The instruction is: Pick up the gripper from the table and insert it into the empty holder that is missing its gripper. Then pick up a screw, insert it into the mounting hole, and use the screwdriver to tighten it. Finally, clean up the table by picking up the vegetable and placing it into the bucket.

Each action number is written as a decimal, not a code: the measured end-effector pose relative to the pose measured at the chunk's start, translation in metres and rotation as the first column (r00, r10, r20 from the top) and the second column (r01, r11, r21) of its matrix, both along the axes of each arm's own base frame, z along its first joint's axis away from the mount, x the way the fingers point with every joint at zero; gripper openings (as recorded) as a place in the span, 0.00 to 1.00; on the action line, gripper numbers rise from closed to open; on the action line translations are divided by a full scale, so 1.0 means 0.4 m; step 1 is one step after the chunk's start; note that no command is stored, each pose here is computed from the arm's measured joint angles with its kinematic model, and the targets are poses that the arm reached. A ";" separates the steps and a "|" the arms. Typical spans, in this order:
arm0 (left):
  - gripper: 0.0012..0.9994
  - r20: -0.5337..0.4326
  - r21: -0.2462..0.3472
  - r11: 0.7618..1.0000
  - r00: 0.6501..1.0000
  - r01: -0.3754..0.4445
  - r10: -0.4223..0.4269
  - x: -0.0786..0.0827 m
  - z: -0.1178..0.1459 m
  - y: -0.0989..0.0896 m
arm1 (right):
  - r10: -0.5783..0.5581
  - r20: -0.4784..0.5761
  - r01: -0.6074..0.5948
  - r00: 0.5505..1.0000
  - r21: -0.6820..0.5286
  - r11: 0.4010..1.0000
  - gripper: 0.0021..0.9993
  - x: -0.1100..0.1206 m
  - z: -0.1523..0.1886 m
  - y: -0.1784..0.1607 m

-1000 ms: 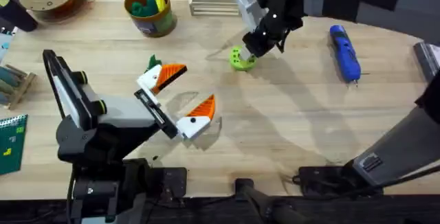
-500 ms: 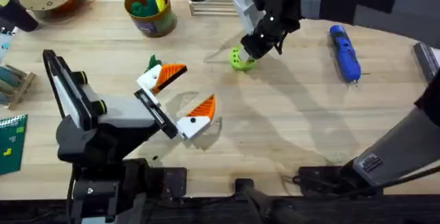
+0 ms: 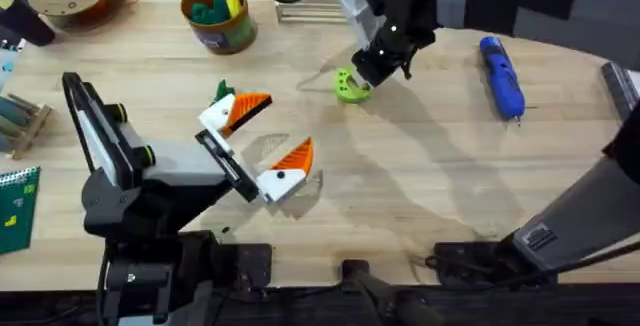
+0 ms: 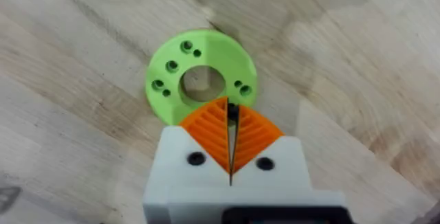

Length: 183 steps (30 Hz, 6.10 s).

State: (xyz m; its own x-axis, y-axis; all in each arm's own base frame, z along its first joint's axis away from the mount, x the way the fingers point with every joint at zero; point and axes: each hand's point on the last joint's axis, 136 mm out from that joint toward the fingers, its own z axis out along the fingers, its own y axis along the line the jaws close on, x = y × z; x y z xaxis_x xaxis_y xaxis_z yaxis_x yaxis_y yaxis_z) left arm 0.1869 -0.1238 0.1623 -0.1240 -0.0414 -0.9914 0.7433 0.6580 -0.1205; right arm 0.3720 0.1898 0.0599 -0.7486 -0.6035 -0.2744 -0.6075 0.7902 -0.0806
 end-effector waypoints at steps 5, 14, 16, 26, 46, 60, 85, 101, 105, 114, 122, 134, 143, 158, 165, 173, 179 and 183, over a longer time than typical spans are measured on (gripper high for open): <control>1.00 0.000 0.000 1.000 1.000 0.000 0.000 0.000 0.000 0.000 | -0.001 -0.025 0.001 1.000 -0.014 1.000 0.00 -0.016 0.002 -0.009; 1.00 0.000 0.000 1.000 1.000 0.000 0.000 0.000 0.000 0.000 | -0.003 -0.053 0.001 0.999 -0.033 0.999 0.00 -0.037 0.111 -0.023; 1.00 0.000 0.000 1.000 1.000 0.000 0.000 0.000 0.000 0.000 | 0.000 -0.019 0.000 1.000 -0.015 1.000 0.00 -0.021 0.162 -0.012; 1.00 0.000 0.000 1.000 1.000 0.000 0.000 0.000 0.000 0.000 | 0.042 0.106 -0.048 0.994 0.050 0.998 0.00 0.008 0.338 0.060; 1.00 0.000 0.000 1.000 1.000 0.000 0.000 0.000 0.000 0.000 | 0.022 -0.053 -0.023 0.998 -0.029 0.999 0.00 -0.067 0.223 0.006; 1.00 0.000 0.000 1.000 1.000 0.000 0.000 0.000 0.000 0.000 | -0.008 -0.041 0.007 0.999 -0.020 1.000 0.43 -0.040 0.113 -0.005; 1.00 0.000 0.000 1.000 1.000 0.000 0.000 0.000 0.000 0.000 | -0.005 -0.072 0.005 0.997 0.005 1.000 0.40 -0.019 -0.005 0.017; 1.00 0.000 0.000 1.000 1.000 0.000 0.000 0.000 0.000 0.000 | -0.022 -0.040 0.022 0.999 -0.001 1.000 0.00 0.004 -0.001 0.005; 1.00 0.000 0.000 1.000 1.000 0.000 0.000 0.000 0.000 0.000 | -0.021 -0.022 0.021 1.000 0.019 1.000 0.00 0.016 0.003 0.013; 1.00 0.000 0.000 1.000 1.000 0.000 0.000 0.000 0.000 0.000 | -0.027 -0.036 0.028 0.999 0.025 0.999 0.00 0.012 0.001 0.010; 1.00 0.000 0.000 1.000 1.000 0.000 0.000 0.000 0.000 0.000 | -0.031 -0.083 0.032 0.996 0.001 1.000 0.00 -0.011 0.026 -0.001; 1.00 0.000 0.000 1.000 1.000 0.000 0.000 0.000 0.000 0.000 | -0.027 0.021 0.026 0.999 0.058 0.998 0.00 0.027 0.222 0.021; 1.00 0.000 0.000 1.000 1.000 0.000 0.000 0.000 0.000 0.000 | 0.039 0.051 -0.042 0.998 0.074 0.996 0.00 -0.006 0.344 0.082; 1.00 0.000 0.000 1.000 1.000 0.000 0.000 0.000 0.000 0.000 | 0.244 0.104 -0.254 0.964 0.101 0.962 0.00 -0.157 0.503 0.247; 1.00 0.000 0.000 1.000 1.000 0.000 0.000 0.000 0.000 0.000 | 0.378 0.086 -0.385 0.922 0.092 0.918 0.00 -0.250 0.534 0.369; 1.00 0.000 0.000 1.000 1.000 0.000 0.000 0.000 0.000 0.000 | 0.456 0.041 -0.458 0.889 0.068 0.886 0.00 -0.304 0.480 0.452; 1.00 0.000 0.000 1.000 1.000 0.000 0.000 0.000 0.000 0.000 | 0.484 0.076 -0.490 0.872 0.087 0.868 0.00 -0.326 0.498 0.487; 1.00 0.000 0.000 1.000 1.000 0.000 0.000 0.000 0.000 0.000 | 0.523 0.100 -0.532 0.846 0.100 0.841 0.00 -0.367 0.508 0.526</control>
